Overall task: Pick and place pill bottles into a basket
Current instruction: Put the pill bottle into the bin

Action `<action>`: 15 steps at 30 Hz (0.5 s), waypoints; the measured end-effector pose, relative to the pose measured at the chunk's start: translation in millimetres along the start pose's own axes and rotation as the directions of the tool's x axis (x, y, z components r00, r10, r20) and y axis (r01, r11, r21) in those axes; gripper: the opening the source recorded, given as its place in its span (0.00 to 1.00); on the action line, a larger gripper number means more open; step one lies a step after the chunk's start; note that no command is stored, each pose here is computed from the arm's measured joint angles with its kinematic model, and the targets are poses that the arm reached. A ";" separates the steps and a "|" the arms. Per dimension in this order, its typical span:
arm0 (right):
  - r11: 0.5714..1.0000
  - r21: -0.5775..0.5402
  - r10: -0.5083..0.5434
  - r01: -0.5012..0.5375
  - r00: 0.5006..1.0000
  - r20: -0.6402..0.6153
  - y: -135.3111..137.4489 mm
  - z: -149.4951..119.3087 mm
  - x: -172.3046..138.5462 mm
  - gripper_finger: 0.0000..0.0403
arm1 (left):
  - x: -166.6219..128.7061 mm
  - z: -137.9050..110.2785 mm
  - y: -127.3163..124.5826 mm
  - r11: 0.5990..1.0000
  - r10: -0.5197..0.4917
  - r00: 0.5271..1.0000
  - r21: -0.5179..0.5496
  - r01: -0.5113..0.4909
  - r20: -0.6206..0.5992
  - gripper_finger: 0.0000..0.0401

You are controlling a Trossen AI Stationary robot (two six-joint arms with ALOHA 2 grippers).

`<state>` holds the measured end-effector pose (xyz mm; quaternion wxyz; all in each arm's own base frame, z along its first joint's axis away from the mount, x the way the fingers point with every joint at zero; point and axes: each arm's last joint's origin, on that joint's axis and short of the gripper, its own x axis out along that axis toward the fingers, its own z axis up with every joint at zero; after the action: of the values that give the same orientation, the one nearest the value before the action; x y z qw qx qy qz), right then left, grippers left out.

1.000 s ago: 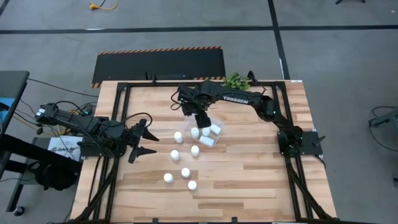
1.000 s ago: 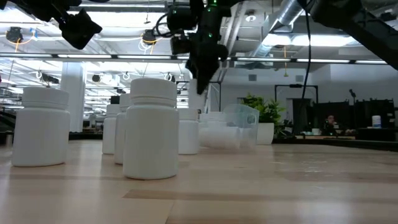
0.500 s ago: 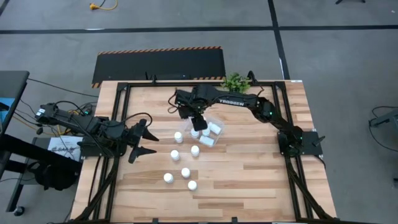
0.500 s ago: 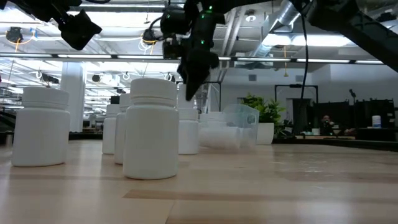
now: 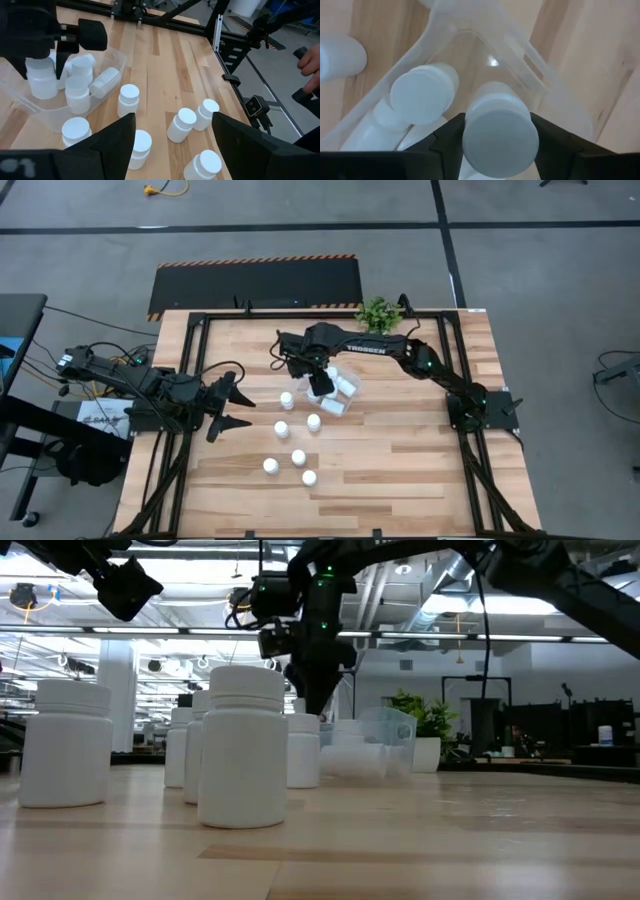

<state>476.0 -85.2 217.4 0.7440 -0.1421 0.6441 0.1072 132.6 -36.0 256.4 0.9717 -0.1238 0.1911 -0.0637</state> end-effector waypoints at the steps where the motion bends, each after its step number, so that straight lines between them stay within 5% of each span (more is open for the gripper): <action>1: 1.000 0.000 -0.001 0.001 1.000 0.001 -0.1 0.2 0.4 0.48 | 0.0 0.0 0.0 1.000 0.000 1.000 0.000 0.000 0.000 0.63; 15: 1.000 -0.019 -0.004 0.004 1.000 0.003 -0.2 0.3 -0.2 0.54 | -0.1 0.1 0.0 1.000 0.000 1.000 -0.001 0.000 0.000 0.63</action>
<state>476.3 -85.3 217.6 0.7436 -0.1502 0.6418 0.1121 132.6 -36.0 256.4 0.9716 -0.1245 0.1909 -0.0636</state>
